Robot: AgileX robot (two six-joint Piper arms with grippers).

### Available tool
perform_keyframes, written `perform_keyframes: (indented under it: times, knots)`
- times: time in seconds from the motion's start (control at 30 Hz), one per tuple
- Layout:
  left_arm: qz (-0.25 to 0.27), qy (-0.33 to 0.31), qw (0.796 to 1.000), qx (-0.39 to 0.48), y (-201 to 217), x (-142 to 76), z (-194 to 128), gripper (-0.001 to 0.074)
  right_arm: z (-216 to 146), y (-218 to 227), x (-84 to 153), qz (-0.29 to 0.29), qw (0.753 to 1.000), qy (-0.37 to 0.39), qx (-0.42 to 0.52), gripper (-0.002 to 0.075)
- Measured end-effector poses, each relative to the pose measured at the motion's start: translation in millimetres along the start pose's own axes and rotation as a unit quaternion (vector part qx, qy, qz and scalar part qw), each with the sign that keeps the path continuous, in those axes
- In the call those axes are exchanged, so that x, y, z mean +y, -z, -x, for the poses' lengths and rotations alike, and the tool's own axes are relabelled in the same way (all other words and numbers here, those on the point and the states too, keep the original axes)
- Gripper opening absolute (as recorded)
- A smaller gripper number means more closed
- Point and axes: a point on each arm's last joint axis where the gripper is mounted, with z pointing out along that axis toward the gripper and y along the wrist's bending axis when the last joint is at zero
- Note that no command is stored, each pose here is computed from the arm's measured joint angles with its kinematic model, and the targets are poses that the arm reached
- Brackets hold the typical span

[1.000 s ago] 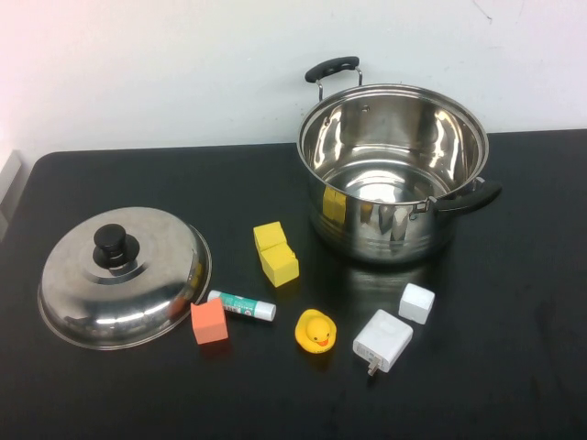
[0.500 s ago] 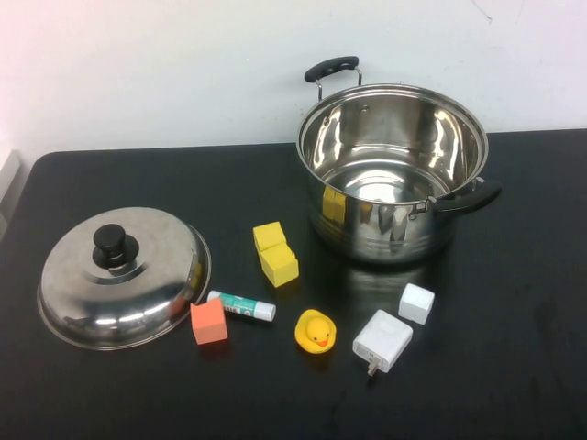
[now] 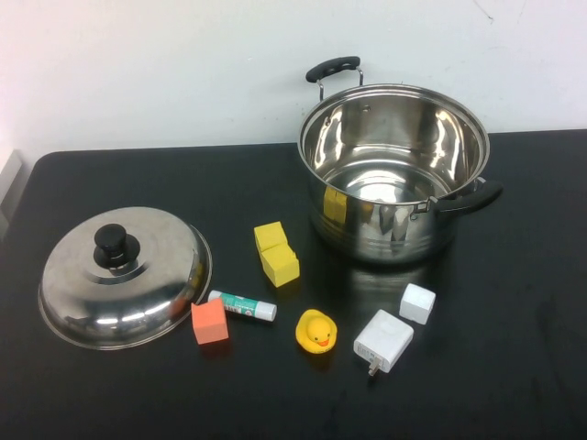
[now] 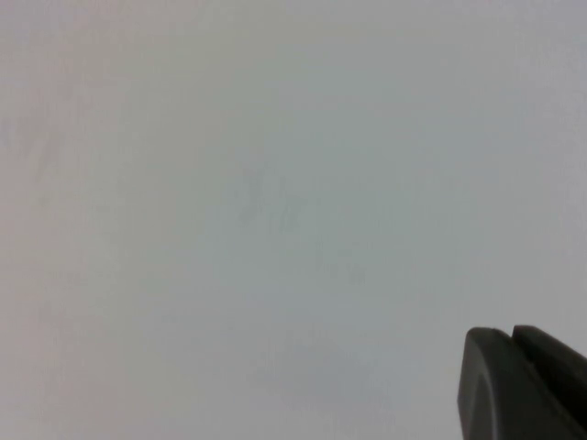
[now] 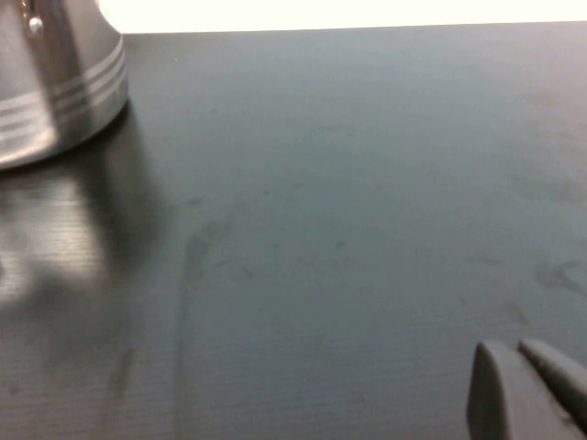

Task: Cover the pot

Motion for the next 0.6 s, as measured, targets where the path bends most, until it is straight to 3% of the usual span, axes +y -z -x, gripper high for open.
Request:
perform_keyframes:
  times: [0.17, 0.37, 0.53, 0.6]
  knots:
    - [0.044, -0.005, 0.994, 0.1, -58.3, 19.2, -51.4, -0.0002, 0.0, 0.0, 0.0, 0.0, 1.0, 0.0, 0.0, -0.0002]
    - [0.083, -0.027, 0.984, 0.154, -111.1, 46.9, -118.3, -0.0001, 0.0, 0.0, 0.0, 0.0, 1.0, 0.0, 0.0, -0.0002]
    - [0.028, -0.125, 0.972, 0.195, -132.3, 55.4, -165.5, -0.0001, 0.0, 0.0, 0.0, 0.0, 1.0, 0.0, 0.0, -0.0002]
    - [0.011, -0.123, 0.968, 0.218, -135.0, 56.7, -180.6, -0.0001, 0.0, 0.0, 0.0, 0.0, 1.0, 0.0, 0.0, -0.0002]
